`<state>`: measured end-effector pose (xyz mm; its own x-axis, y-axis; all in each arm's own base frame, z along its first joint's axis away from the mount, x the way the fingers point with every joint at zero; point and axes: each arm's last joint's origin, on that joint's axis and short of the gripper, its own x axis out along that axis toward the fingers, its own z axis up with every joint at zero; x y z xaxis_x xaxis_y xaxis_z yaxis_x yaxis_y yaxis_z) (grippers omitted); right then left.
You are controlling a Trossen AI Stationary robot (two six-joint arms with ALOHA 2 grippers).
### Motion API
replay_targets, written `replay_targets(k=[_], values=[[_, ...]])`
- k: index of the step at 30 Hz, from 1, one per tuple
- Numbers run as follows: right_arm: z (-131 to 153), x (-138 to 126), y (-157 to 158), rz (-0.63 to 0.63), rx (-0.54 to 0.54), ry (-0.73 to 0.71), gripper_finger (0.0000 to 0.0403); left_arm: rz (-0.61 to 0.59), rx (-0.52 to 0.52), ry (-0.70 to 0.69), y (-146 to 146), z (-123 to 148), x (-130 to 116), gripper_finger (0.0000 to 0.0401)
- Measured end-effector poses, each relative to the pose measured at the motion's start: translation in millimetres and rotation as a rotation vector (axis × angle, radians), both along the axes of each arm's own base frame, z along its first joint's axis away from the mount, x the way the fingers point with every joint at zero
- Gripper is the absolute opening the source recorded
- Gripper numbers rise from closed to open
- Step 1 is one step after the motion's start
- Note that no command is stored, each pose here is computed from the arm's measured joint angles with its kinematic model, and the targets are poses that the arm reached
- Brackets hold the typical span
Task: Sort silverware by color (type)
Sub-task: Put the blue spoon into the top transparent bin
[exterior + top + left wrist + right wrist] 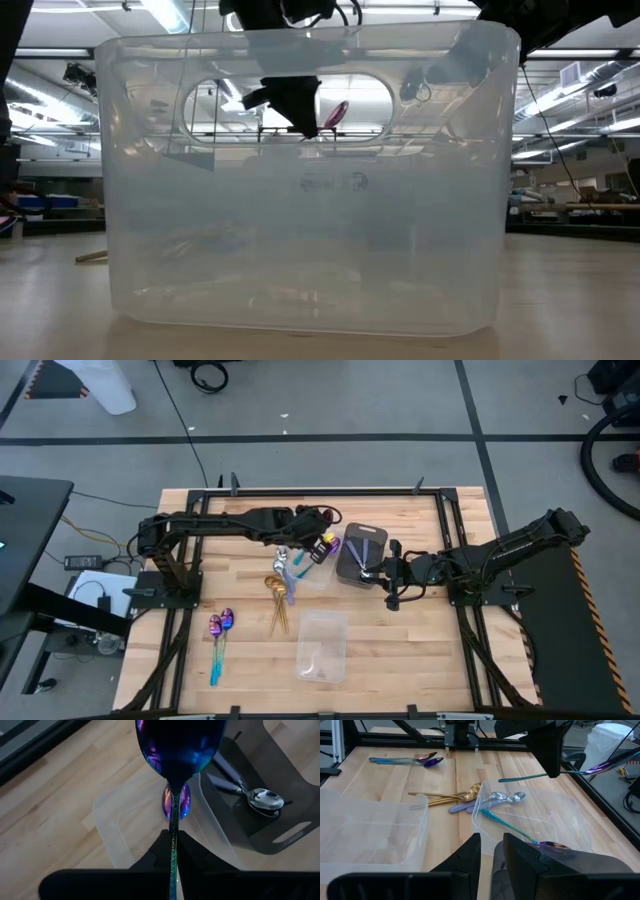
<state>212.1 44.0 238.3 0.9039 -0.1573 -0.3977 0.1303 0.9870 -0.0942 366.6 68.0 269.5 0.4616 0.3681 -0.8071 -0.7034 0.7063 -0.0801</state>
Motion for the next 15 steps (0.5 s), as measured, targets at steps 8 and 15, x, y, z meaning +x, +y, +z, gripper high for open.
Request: replay_targets(k=[8,15], values=[[0.0,0.0,0.0,-0.001,0.003,0.000,0.0094,-0.009,0.052,-0.013,-2.9,1.1,2.7,0.0018],[-0.5,-0.2,-0.1,-0.004,0.007,0.004,0.0094,-0.029,0.107,0.001,-11.5,-2.2,6.8,0.0018]])
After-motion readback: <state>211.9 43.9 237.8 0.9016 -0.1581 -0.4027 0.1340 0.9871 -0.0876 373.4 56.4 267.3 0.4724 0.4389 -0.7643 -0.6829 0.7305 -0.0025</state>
